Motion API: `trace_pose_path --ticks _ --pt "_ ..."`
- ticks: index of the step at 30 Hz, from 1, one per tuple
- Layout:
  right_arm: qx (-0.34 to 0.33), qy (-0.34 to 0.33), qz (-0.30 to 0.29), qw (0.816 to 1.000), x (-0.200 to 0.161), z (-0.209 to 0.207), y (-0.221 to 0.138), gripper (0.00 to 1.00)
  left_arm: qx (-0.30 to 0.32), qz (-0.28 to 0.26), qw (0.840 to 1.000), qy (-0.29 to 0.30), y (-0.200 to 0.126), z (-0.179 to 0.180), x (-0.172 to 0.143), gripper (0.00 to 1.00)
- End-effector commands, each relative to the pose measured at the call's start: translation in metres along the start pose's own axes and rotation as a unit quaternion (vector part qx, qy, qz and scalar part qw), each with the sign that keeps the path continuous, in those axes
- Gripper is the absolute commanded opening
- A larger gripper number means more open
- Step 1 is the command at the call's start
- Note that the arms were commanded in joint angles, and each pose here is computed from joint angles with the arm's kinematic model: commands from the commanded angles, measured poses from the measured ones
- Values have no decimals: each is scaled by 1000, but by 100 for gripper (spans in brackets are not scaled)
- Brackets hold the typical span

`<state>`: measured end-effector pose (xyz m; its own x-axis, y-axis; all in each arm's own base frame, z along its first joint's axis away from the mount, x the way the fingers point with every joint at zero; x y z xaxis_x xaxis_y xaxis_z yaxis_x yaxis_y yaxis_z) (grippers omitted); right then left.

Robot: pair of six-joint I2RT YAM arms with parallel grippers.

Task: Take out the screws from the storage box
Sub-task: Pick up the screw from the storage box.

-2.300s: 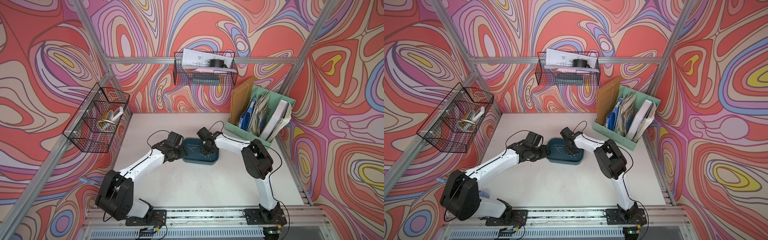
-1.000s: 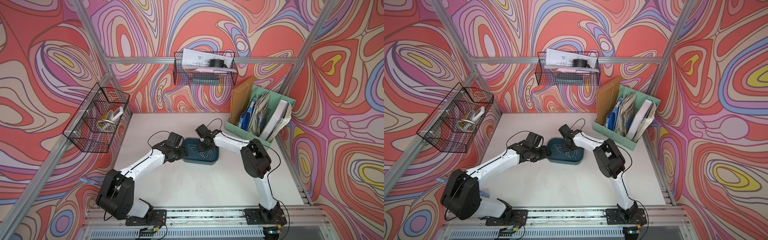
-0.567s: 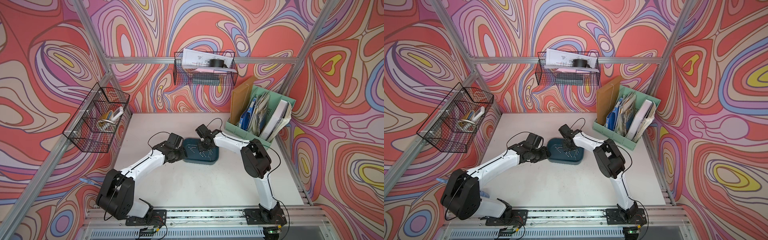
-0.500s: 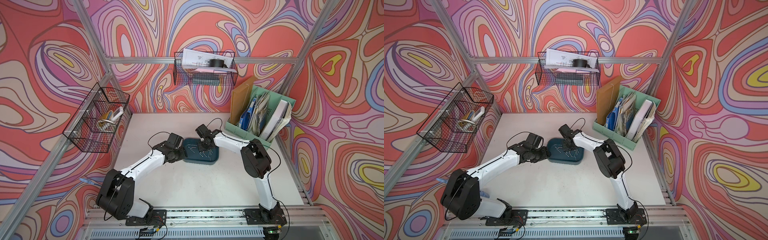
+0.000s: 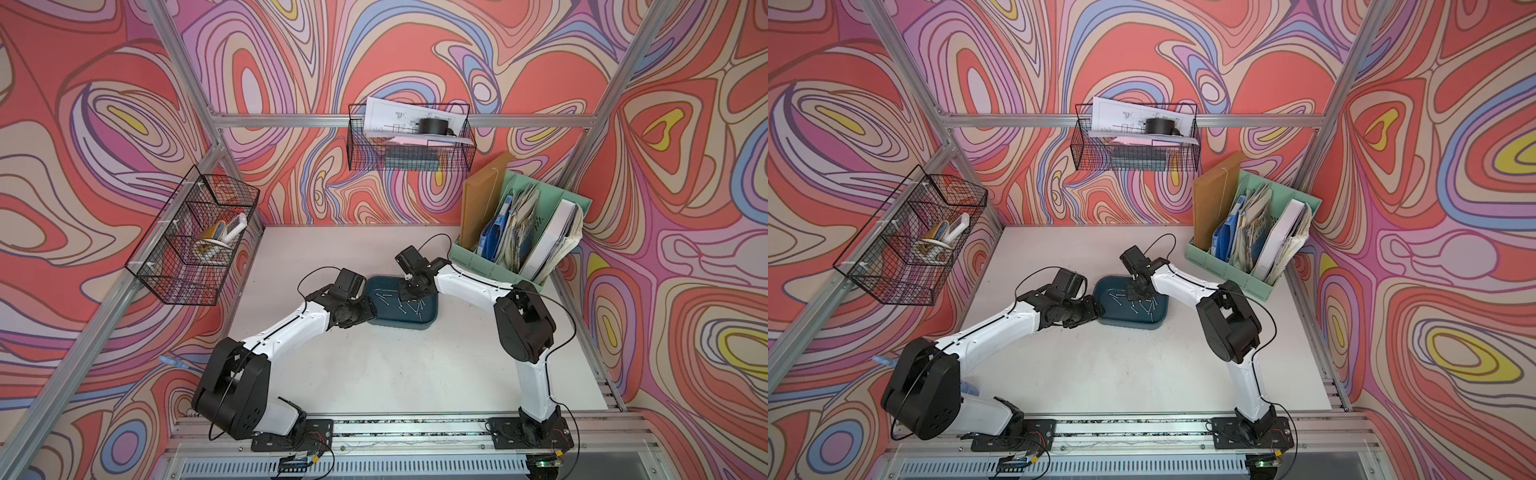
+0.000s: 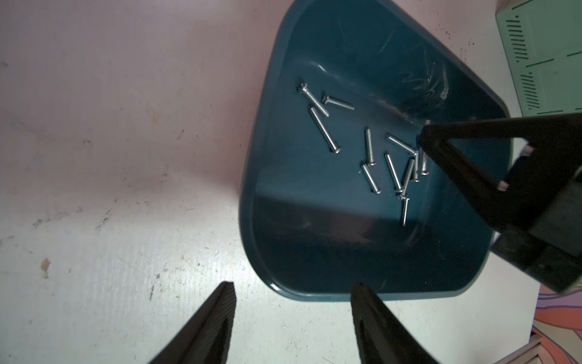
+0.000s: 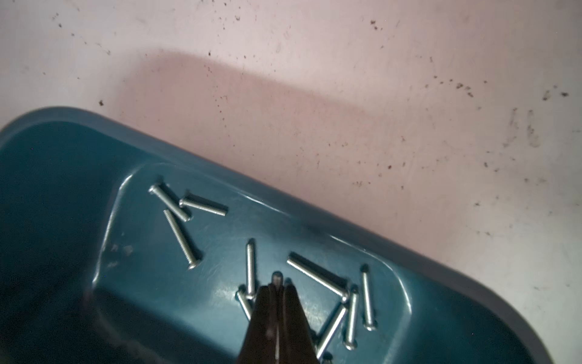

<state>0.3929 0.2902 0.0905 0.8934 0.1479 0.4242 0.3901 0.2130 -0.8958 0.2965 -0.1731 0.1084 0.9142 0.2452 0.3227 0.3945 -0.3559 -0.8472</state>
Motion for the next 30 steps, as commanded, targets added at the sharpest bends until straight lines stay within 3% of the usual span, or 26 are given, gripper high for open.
trace_pose_path --ticks 1,18,30 --pt "12 10 -14 1000 2 5 -18 0 -30 -3 1000 -4 -7 -8 -4 65" --pt "24 -4 -16 1000 -23 32 -55 0 -61 -5 998 8 -14 -17 -43 67" --pt "25 -3 -12 1000 -73 59 -68 0 10 -40 999 -15 -30 31 -61 70"
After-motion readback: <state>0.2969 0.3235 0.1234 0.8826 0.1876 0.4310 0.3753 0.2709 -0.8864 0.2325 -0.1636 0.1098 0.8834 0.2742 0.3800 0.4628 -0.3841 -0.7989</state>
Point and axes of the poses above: each gripper's point midway between its finger pads, its own y axis out along the fingers, its own z axis along the line the jaws close on, x = y × z, the point moved 2 cm from there along -y, back along the fingers, and after that the axes turned 2 degrees about y, right-handed, at the moved point
